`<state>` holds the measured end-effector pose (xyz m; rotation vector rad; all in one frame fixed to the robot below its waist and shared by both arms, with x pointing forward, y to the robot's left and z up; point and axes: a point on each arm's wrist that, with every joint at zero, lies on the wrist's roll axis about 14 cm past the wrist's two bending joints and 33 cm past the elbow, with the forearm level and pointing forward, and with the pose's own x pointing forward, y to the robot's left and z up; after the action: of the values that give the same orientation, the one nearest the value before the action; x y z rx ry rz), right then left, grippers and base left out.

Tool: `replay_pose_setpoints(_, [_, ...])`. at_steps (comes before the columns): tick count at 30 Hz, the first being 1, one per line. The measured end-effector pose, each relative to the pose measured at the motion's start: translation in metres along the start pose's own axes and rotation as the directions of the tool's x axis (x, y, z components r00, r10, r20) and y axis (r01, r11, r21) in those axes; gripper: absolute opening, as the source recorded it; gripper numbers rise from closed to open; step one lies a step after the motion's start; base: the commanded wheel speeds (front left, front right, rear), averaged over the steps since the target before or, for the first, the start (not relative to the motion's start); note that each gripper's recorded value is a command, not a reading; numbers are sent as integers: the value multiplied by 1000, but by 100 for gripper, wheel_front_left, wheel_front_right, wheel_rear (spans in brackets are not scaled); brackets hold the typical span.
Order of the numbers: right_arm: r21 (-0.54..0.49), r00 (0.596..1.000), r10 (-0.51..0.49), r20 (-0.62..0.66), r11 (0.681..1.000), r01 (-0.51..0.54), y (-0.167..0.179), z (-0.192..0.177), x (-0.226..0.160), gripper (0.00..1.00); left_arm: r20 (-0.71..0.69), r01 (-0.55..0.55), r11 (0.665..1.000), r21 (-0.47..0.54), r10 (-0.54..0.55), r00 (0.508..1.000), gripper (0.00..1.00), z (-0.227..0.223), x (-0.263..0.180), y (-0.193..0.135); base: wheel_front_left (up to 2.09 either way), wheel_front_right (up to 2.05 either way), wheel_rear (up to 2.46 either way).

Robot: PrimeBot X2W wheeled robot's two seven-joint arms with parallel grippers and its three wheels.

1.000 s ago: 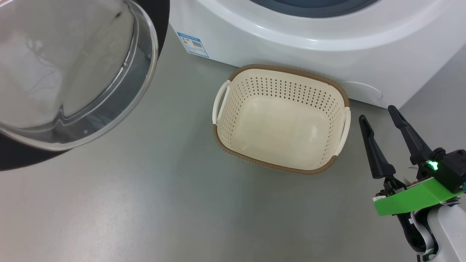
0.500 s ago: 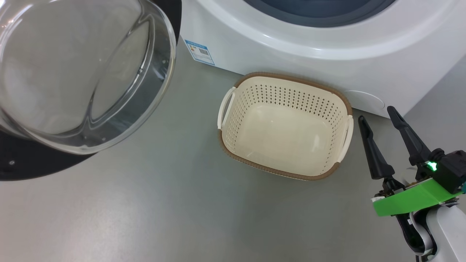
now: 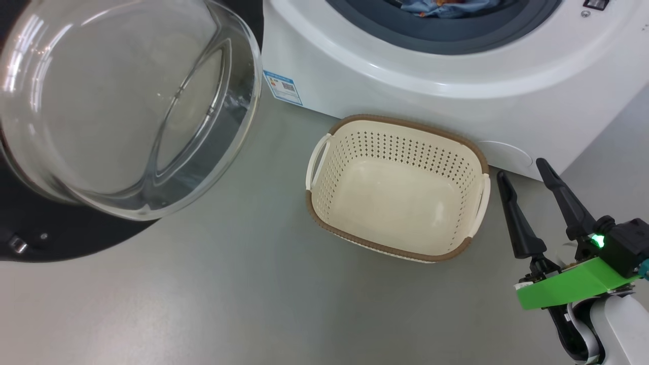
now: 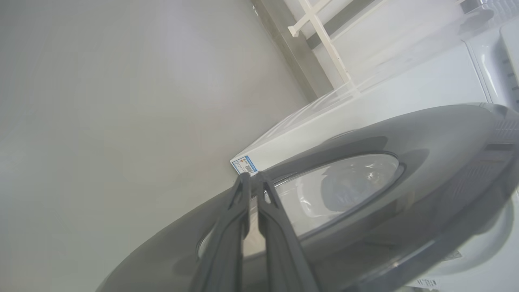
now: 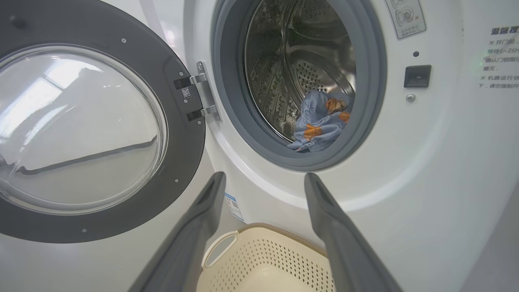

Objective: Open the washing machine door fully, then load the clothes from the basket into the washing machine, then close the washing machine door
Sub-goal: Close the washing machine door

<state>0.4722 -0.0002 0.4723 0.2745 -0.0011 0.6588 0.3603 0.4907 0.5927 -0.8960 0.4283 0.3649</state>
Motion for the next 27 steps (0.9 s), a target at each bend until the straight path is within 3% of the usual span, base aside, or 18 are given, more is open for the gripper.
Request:
replay_pose_setpoints(15, [-17, 1000, -8, 16, 1000, 8, 7, 14, -10, 100, -169, 105, 994, 40, -97, 981, 0, -33, -18, -16, 0, 0, 0])
replay_pose_setpoints(27, [-23, 999, -29, 32, 999, 30, 8, 23, -21, 100, -314, 227, 969, 96, -187, 931, 0, -71, -27, -37, 0, 0, 0])
